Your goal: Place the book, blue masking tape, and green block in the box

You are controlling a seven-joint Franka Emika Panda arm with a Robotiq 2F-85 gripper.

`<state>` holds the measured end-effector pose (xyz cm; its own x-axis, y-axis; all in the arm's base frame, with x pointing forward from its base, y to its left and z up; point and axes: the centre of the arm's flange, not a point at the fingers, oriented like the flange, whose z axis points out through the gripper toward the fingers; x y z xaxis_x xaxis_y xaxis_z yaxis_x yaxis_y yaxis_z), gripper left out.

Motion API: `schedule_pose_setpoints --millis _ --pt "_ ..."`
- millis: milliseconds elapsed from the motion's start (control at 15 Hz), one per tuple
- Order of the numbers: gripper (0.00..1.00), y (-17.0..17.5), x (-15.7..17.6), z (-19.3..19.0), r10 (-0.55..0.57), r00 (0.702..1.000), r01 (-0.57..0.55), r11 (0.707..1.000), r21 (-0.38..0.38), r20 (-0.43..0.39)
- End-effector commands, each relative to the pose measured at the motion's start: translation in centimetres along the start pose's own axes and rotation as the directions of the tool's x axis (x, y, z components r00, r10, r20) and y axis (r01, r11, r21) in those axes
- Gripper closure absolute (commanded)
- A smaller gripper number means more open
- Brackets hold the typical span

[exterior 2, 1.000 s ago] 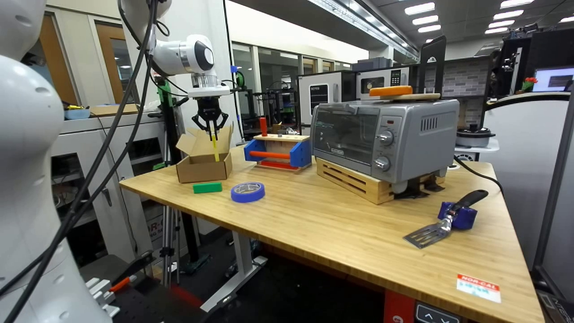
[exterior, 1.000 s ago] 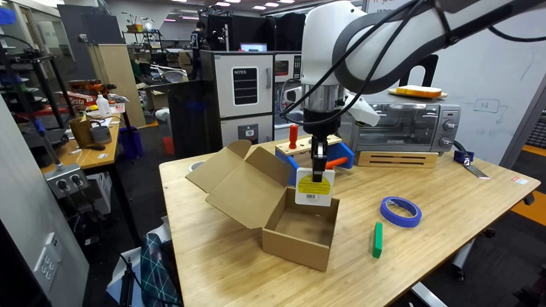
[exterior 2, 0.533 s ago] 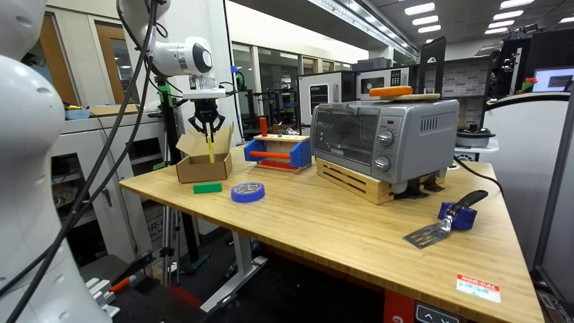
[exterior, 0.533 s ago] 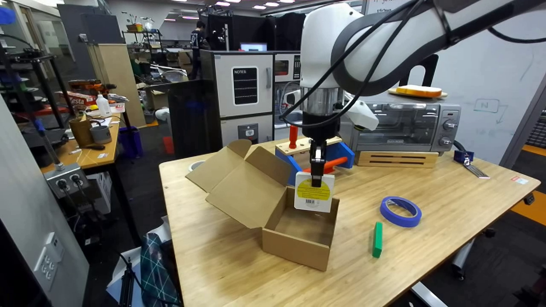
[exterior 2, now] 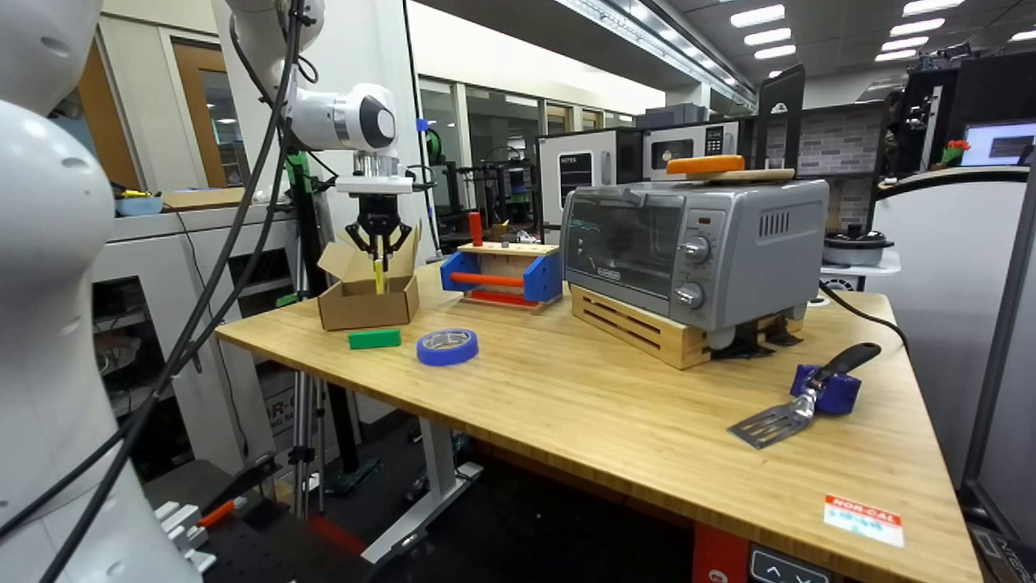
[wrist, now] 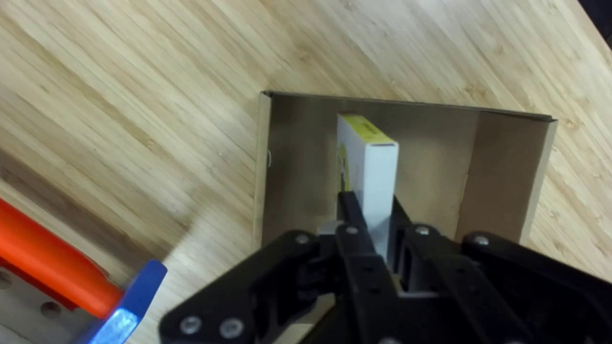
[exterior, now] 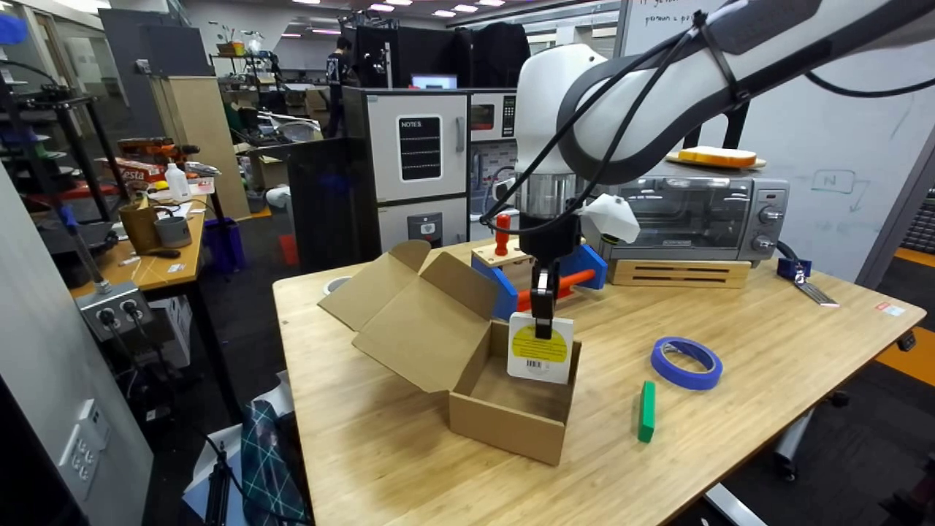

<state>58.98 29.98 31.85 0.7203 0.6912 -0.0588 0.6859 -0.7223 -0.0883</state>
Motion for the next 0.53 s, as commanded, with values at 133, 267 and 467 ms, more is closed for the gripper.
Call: schedule_pose_setpoints --millis 133,267,467 --pt "0.96 0.6 1.9 0.8 0.0 1.0 0.0 0.999 0.032 -0.001" --pt "0.96 1.0 2.5 0.8 -0.002 1.0 0.002 1.0 0.031 -0.004" --pt "0.96 1.5 3.2 0.5 0.002 1.0 -0.001 1.0 0.028 -0.013"
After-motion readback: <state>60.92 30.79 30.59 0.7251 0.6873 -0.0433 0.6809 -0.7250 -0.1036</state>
